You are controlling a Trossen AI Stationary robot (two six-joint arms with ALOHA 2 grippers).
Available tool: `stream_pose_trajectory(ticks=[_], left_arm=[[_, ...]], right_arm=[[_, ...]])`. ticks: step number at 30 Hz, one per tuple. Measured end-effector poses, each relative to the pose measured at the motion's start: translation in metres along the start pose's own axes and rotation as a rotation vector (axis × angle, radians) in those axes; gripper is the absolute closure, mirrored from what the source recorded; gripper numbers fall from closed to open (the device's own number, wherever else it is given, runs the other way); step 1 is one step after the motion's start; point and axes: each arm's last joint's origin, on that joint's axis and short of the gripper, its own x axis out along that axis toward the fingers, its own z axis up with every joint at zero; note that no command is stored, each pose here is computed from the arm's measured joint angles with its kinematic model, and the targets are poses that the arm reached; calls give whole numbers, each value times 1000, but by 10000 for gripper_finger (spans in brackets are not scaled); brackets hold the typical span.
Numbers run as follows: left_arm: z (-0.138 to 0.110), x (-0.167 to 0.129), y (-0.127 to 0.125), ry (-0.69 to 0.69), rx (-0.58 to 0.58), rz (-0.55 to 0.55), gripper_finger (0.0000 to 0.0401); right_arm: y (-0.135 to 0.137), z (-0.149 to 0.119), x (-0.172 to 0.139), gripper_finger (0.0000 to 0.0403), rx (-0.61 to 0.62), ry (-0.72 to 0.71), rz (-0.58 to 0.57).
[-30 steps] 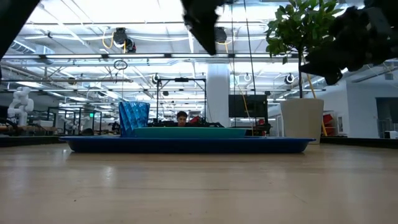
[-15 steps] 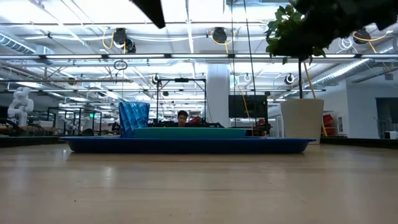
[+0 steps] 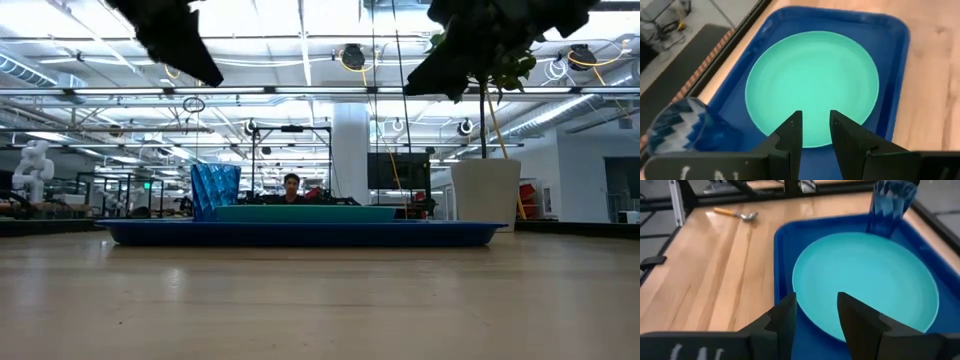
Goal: Pick and place plate/cup/fork/spoon on tray
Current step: Adjust the serving tray
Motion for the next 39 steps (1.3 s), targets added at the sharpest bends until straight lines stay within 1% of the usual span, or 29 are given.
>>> stream_pose_trajectory(ticks=[2,5,10,12,14,17,19,23,26,30,35,39], left_arm=[[-10,-1,4,-47,-11,-31,299],[-19,-3,8,-118,-22,-74,299],[-27,-6,13,-159,-25,-89,299],[-29,-5,13,-164,-28,-91,299],[-32,-4,13,-153,-20,-87,299],[-32,-2,12,-156,-22,-88,299],[-34,-2,12,-152,-19,-88,299],[-34,-1,12,-153,-19,-88,299],[-34,-1,12,-152,-21,-88,299],[-35,-2,11,-152,-24,-93,299],[-35,-3,9,-153,-18,-103,299],[-36,-3,8,-154,-15,-108,299]], right_arm=[[0,2,4,268,14,62,-7],[1,7,9,268,35,164,-20],[8,11,16,268,71,320,-28],[12,6,20,268,88,394,-30],[17,1,26,268,107,438,-30],[26,-11,38,268,134,526,-35],[30,-19,47,268,146,576,-21],[36,-33,62,268,151,661,-31],[38,-38,67,268,155,686,-36],[39,-39,70,268,151,671,-45],[37,-40,71,268,129,659,-119],[36,-41,75,268,114,649,-138]])
